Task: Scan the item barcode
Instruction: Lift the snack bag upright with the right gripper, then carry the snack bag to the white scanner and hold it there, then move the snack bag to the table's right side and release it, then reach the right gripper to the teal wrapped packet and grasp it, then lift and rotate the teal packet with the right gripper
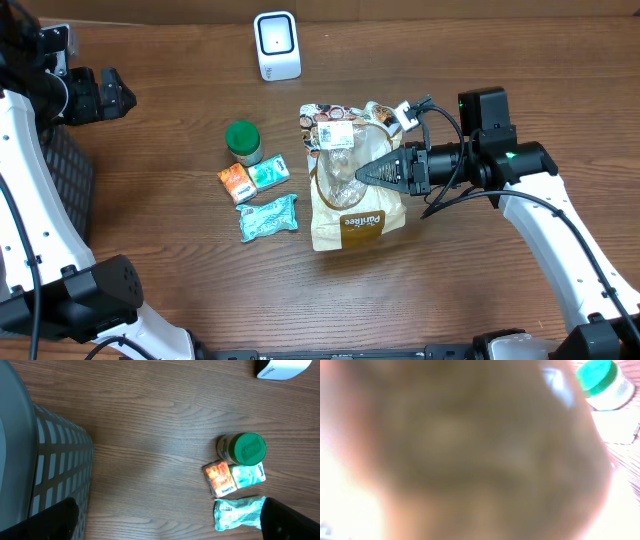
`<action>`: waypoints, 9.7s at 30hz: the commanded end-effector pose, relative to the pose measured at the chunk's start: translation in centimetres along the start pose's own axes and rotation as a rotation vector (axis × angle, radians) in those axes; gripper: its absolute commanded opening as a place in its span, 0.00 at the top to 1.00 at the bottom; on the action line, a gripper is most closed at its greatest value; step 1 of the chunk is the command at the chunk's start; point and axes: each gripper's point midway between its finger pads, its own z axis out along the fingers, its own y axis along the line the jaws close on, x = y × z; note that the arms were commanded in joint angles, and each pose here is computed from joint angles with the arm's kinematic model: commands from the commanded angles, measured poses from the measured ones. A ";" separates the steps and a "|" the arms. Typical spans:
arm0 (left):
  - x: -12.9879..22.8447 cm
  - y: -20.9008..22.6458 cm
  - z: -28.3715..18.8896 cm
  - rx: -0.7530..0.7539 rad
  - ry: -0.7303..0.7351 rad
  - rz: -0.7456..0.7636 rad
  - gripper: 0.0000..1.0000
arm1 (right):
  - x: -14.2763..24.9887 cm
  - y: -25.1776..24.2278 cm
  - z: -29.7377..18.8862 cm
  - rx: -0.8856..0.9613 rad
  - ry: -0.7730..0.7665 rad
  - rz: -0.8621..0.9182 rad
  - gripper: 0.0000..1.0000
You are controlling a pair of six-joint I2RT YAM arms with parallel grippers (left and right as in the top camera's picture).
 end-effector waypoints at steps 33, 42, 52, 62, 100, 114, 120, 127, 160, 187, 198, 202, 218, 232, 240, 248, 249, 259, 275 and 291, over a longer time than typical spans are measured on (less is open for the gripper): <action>-0.4 0.0 -1.0 -0.014 -0.033 0.029 0.00 | -27.0 -15.9 -1.4 1.815 -0.116 -0.914 0.96; -0.4 0.0 -1.0 -0.014 -0.033 0.029 0.00 | -28.2 -21.8 3.6 1.824 0.052 -1.279 0.96; -0.4 0.0 -1.0 -0.014 -0.033 0.029 0.00 | -25.8 -24.8 7.3 1.761 0.127 -1.308 0.96; -0.4 0.0 -1.0 -0.014 -0.033 0.029 0.00 | -25.1 -24.0 9.5 1.722 0.132 -1.339 0.96; -0.4 0.0 -1.0 -0.015 -0.033 0.029 0.00 | -14.3 -0.7 -9.7 0.757 -0.170 -0.119 0.96; -0.4 0.0 -1.0 -0.014 -0.033 0.029 0.00 | -2.5 -15.9 -19.2 0.723 -0.021 0.351 0.96; -0.4 0.0 -1.0 -0.014 -0.033 0.029 0.01 | -0.1 -19.6 -20.7 0.678 -0.094 0.440 0.96; -0.4 0.0 -1.0 -0.014 -0.033 0.029 0.01 | 0.9 -23.2 -22.0 0.659 -0.170 0.601 0.96; -0.4 0.0 -1.0 -0.015 -0.033 0.029 0.01 | -3.4 -19.0 -27.6 0.857 -0.171 0.720 0.00; -0.4 0.0 -1.0 -0.014 -0.033 0.029 0.00 | 3.3 -17.4 8.5 0.628 0.380 0.486 0.18; -0.4 0.0 -1.0 -0.014 -0.033 0.029 0.01 | 8.5 -17.5 15.6 0.567 0.380 0.507 0.35; -0.4 0.0 -1.0 -0.014 -0.033 0.029 0.01 | 9.1 -17.4 17.0 0.554 0.368 0.487 0.36; -0.4 0.0 -1.0 -0.014 -0.033 0.029 0.00 | 10.5 -18.9 17.7 0.591 0.312 0.519 0.84; -0.4 0.0 -1.0 -0.014 -0.033 0.029 0.00 | 4.4 -16.2 8.2 0.632 0.201 0.410 0.96; -0.4 0.0 -1.0 -0.014 -0.033 0.029 0.00 | 5.1 -17.5 5.0 0.692 0.182 0.485 0.96; -0.4 0.0 -1.0 -0.014 -0.033 0.029 0.00 | 7.0 -19.0 5.0 0.728 0.173 0.530 0.96; -0.4 0.0 -1.0 -0.014 -0.033 0.029 0.00 | 7.1 -19.2 5.0 0.732 0.165 0.540 0.96; -0.4 0.0 -1.0 -0.014 -0.033 0.029 0.00 | 8.0 -20.2 4.4 0.772 0.151 0.570 0.65; -0.4 0.0 -1.0 -0.014 -0.033 0.029 0.00 | 6.6 -21.2 -0.2 0.727 0.134 0.530 0.60; -0.4 0.0 -1.0 -0.014 -0.033 0.029 0.00 | 8.9 -21.9 5.0 0.568 0.210 0.610 0.71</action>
